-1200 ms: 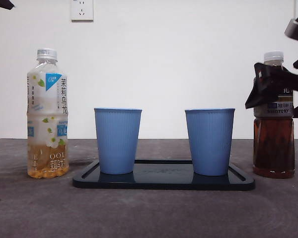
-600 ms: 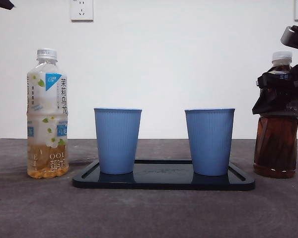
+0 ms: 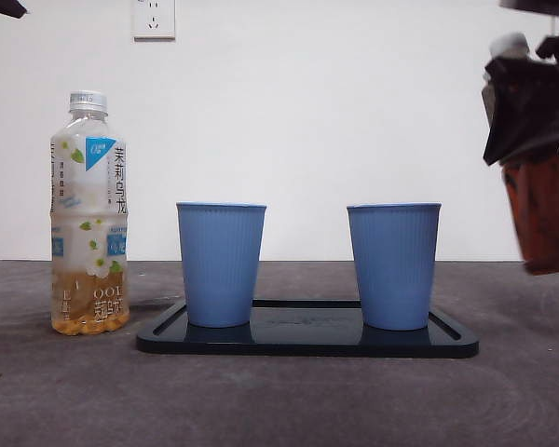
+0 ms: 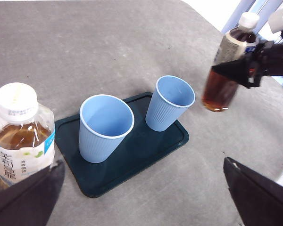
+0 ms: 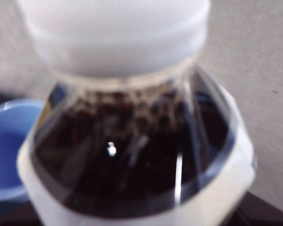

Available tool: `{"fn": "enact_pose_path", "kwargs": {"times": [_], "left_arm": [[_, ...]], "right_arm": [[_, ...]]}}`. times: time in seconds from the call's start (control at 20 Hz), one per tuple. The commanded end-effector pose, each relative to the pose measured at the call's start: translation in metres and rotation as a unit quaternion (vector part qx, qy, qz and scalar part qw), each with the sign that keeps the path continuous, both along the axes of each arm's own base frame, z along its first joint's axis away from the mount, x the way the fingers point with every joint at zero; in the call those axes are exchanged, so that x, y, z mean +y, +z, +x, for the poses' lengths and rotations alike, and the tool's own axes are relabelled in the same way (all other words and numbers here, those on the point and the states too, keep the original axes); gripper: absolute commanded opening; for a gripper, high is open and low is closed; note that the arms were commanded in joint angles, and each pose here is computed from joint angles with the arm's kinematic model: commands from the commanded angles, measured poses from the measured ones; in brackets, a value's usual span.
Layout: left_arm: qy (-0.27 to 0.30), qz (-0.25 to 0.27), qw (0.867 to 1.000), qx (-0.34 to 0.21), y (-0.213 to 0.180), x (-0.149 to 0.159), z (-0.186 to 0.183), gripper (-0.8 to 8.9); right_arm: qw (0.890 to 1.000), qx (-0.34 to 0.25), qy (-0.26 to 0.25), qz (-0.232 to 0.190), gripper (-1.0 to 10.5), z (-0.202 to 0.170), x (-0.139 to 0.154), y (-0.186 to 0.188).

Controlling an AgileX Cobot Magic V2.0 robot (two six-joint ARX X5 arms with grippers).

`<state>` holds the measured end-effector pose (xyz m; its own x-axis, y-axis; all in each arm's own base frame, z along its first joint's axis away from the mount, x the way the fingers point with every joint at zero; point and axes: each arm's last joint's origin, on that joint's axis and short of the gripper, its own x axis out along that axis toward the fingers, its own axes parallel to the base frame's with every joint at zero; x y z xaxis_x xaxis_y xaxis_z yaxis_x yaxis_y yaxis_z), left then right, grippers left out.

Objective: Pour the drink into the cup

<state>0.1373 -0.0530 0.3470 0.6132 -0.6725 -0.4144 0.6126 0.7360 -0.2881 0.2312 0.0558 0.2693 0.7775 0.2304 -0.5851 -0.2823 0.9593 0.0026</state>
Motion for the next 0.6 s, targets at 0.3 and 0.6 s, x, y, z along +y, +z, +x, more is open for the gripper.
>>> {"fn": "enact_pose_path", "kwargs": {"times": [0.3, 0.6], "left_arm": [[-0.005, -0.001, 1.0, -0.013, 0.007, -0.001, 0.0, 5.58], [-0.005, -0.001, 1.0, -0.02, 0.008, 0.0, -0.002, 5.57]], "right_arm": [[0.988, 0.009, 0.011, -0.156, 2.6, -0.008, 0.024, 0.052], [0.954, 0.064, 0.021, -0.293, 2.6, 0.009, 0.057, 0.047]]}}
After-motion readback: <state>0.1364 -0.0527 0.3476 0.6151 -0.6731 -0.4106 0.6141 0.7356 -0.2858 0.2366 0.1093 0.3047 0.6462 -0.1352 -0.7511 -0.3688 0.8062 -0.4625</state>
